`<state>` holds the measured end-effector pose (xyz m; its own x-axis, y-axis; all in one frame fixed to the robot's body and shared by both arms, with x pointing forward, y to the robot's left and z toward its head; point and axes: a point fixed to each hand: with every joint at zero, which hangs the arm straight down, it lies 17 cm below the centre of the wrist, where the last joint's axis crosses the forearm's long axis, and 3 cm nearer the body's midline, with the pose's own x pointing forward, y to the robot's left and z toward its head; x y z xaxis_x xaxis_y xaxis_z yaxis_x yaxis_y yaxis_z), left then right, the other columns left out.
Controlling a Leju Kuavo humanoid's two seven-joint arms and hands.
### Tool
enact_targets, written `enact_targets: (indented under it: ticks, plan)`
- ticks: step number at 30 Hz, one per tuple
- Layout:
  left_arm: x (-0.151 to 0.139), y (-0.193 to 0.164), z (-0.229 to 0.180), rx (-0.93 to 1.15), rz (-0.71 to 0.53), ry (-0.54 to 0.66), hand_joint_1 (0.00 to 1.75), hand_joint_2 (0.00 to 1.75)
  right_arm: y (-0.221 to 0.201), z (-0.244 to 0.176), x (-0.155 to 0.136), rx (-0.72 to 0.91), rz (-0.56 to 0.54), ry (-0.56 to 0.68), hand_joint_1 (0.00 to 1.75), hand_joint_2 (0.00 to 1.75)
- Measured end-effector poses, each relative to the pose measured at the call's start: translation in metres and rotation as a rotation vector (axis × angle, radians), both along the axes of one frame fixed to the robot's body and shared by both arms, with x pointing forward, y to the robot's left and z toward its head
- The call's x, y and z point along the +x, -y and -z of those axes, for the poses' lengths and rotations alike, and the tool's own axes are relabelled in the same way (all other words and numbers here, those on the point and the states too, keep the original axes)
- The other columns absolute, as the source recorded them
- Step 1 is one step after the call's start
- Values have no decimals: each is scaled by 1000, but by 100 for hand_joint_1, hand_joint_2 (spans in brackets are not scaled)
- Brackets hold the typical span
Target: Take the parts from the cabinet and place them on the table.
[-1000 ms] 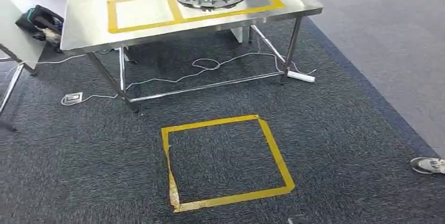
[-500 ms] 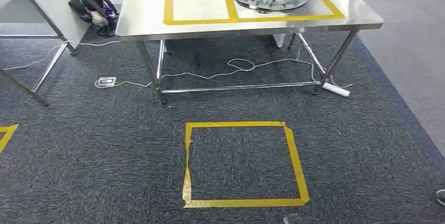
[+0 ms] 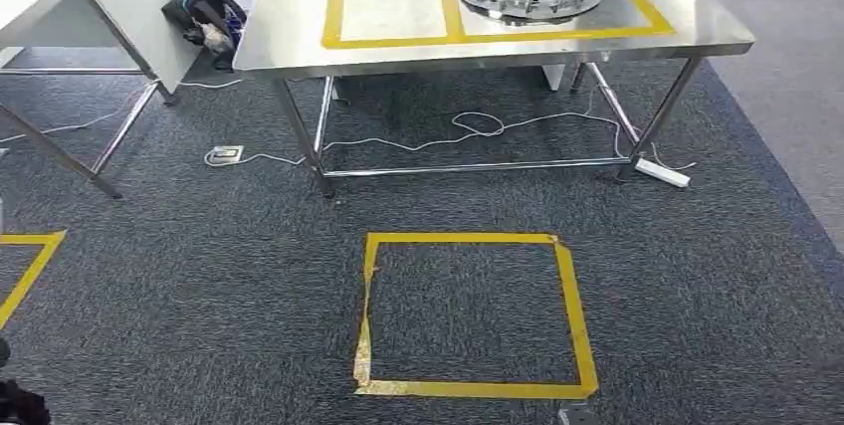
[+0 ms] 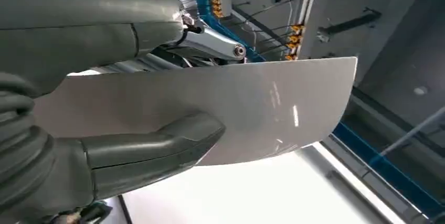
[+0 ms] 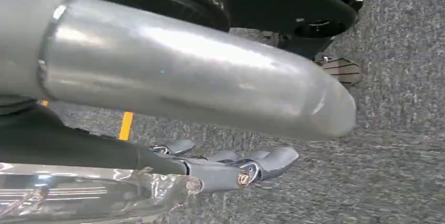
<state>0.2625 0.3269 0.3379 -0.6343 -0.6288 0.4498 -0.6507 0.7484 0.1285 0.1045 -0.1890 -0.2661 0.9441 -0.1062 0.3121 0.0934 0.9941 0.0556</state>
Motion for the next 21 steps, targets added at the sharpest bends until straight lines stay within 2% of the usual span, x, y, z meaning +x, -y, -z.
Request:
enact_targets:
  ticks: [14,21]
  plan:
    - [1,0,8,-4,8,-20,175,175,7,2,-2,-14,5,-8,0,0]
    - [-13,-14,23,-31,-18,-76,175,175,9,1,-1,-38,-35,11,0,0]
